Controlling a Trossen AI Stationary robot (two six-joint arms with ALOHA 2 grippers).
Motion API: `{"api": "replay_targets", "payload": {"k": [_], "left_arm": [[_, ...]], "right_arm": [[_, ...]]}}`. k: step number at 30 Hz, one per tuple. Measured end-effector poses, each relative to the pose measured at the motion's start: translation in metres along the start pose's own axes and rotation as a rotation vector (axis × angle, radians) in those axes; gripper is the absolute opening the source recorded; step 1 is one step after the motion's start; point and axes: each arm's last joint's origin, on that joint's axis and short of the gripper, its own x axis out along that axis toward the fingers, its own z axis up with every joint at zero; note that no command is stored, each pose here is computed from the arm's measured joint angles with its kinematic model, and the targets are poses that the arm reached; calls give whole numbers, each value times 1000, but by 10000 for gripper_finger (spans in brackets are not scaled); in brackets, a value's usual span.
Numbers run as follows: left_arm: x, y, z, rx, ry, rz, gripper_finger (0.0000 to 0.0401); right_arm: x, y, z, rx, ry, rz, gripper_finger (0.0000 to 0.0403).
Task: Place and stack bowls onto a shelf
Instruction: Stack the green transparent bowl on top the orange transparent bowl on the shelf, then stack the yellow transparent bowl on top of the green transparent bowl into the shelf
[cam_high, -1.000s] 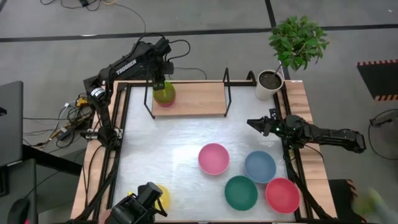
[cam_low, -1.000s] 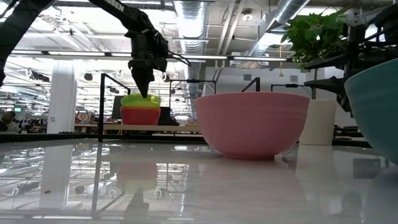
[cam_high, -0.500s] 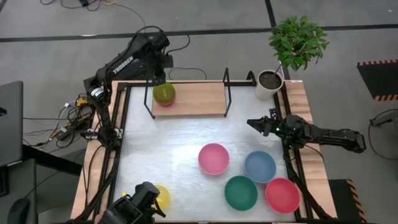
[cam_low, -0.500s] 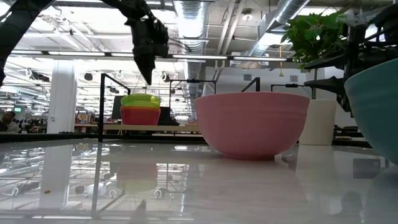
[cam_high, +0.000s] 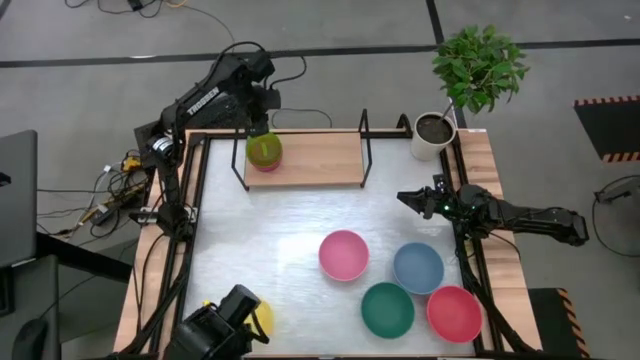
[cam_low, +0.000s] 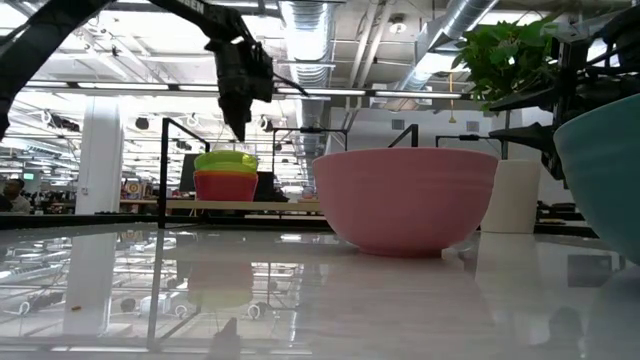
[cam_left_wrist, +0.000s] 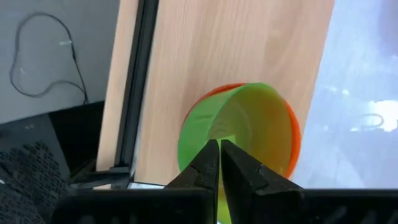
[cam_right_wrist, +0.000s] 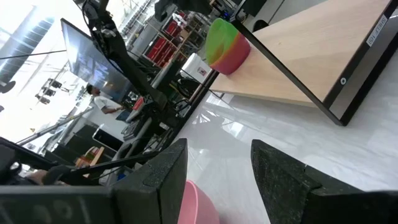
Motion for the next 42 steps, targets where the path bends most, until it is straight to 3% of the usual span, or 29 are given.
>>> {"api": "replay_targets", "payload": {"k": [15,23,29,36,42], "left_arm": [[32,26,-4,-80,60,-27,0],[1,7,-2,-183,57,-56,0],[-34,-56,12,-68,-5,-74,0],[-76,-166,25,106,-112,-110,0],[-103,-254,11,173,-161,-201,1]], "right_arm": [[0,0,0,8,1,1,203],[0,0,0,7,2,1,203],[0,0,0,-9,2,2,203],[0,0,0,-24,3,2,203],[0,0,0,-20,3,2,203]]}}
